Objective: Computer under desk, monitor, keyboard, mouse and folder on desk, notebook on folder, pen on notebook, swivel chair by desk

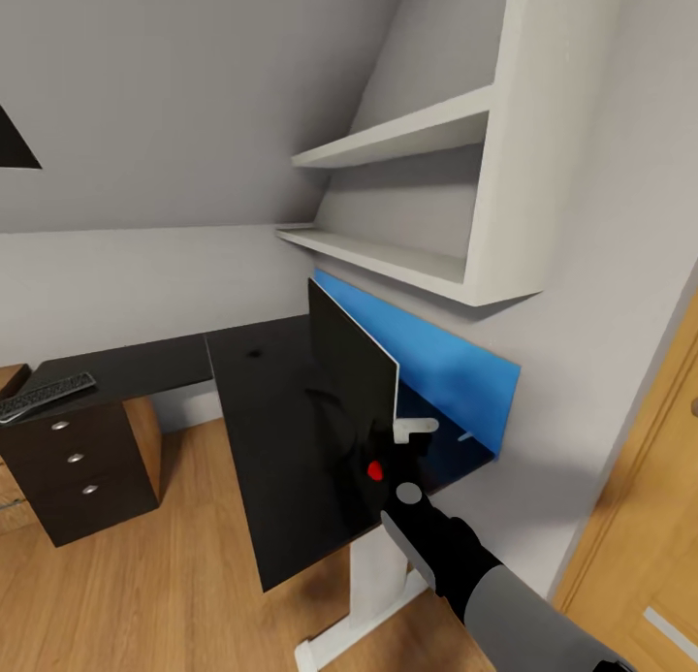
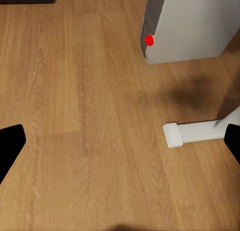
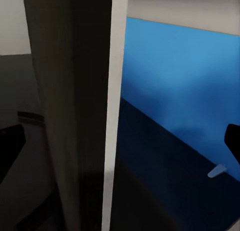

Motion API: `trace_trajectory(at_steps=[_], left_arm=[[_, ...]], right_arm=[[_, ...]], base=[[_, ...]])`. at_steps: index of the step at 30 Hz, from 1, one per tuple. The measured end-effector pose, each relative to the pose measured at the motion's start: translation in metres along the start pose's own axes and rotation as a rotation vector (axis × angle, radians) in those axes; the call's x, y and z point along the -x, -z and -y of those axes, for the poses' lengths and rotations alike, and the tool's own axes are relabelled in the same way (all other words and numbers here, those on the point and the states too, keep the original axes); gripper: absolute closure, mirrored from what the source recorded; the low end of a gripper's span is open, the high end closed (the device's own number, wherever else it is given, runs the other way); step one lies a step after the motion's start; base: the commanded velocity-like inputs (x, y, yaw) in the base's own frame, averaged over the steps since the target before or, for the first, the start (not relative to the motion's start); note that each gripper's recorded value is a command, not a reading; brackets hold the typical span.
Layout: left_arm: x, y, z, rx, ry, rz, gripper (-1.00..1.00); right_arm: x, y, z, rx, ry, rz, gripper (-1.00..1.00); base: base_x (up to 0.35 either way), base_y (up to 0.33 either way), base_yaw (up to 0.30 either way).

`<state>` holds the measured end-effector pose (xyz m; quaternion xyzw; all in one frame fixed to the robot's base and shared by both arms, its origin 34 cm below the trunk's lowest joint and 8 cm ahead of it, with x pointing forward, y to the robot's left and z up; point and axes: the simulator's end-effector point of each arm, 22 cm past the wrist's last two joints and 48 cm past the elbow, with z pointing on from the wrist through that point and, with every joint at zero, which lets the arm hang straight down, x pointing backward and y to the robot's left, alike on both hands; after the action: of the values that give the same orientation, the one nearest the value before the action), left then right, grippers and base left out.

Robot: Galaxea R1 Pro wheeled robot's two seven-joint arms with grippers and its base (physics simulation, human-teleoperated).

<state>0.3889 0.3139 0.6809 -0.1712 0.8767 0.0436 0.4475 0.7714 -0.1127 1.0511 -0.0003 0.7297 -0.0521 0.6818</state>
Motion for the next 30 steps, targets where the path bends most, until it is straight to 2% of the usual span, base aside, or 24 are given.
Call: trace_trajectory(at_steps=[8, 30], left_arm=[[0.0007, 0.0, 0.0001, 0.0, 0.0, 0.003, -1.0], [0.0017, -0.0002, -0.0003, 0.001, 0.002, 0.006, -1.0]], right_arm=[[0.0001, 0.0001, -0.0002, 0.001, 0.001, 0.001, -1.0], [0.0008, 0.0004, -0.0005, 0.002, 0.003, 0.002, -1.0]], base=[[0.096, -0.088, 0.0], [0.005, -0.004, -0.026]])
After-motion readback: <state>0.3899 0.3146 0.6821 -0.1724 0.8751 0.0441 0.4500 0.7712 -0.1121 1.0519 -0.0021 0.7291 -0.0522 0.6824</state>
